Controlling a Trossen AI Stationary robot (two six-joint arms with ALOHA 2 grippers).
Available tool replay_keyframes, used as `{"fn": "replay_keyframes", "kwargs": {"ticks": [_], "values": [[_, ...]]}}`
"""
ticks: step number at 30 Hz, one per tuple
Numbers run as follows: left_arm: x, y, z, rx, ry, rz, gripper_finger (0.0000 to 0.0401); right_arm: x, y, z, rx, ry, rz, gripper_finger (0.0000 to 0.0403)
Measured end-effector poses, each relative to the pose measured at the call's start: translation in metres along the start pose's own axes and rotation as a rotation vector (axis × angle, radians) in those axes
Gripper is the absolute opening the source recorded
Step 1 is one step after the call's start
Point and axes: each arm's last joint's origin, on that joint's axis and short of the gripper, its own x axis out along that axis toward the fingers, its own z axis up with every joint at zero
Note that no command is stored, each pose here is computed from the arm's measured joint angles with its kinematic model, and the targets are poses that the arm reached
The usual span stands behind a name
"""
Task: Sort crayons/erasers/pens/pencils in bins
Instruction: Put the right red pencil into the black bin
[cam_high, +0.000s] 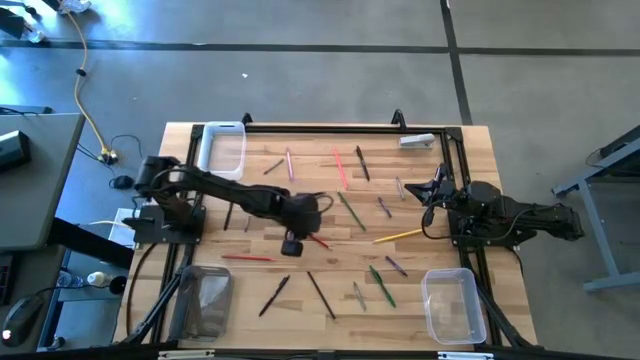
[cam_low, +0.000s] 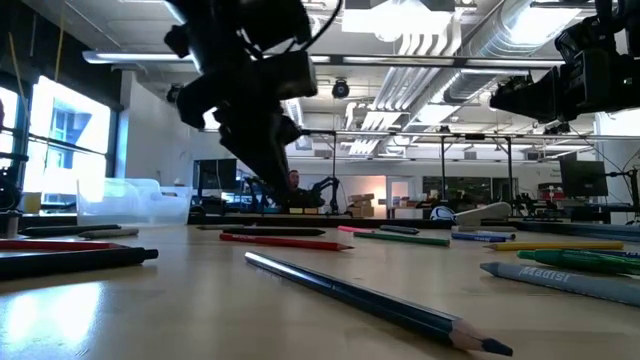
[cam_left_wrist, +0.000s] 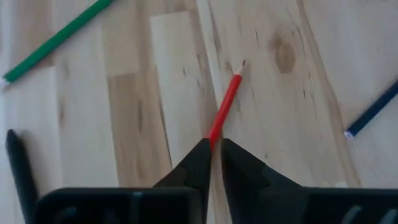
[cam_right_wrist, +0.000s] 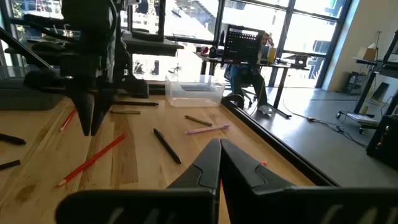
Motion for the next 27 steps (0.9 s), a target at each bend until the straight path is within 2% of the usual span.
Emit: {"fn": "replay_keyframes", "kwargs": {"ticks": [7, 11, 17, 27], "values": [[0.021, 0.002, 0.013, 0.082, 0.087, -0.033, 0.0094, 0.0, 0.0, 0.0, 0.0, 0.001, 0.0, 0.0], [0.03, 0.003, 0.011, 0.111, 0.117, -0.04, 0.0108, 0.0, 0.0, 0.0, 0.0, 0.0, 0.0, 0.0], [0.04, 0.003, 0.008, 0.133, 0.136, -0.045, 0.0102, 0.0, 0.0, 0.0, 0.0, 0.001, 0.0, 0.0], [0.041, 0.004, 0.005, 0.176, 0.172, -0.029, 0.0074, 0.0, 0.0, 0.0, 0.0, 0.001, 0.0, 0.0]]}}
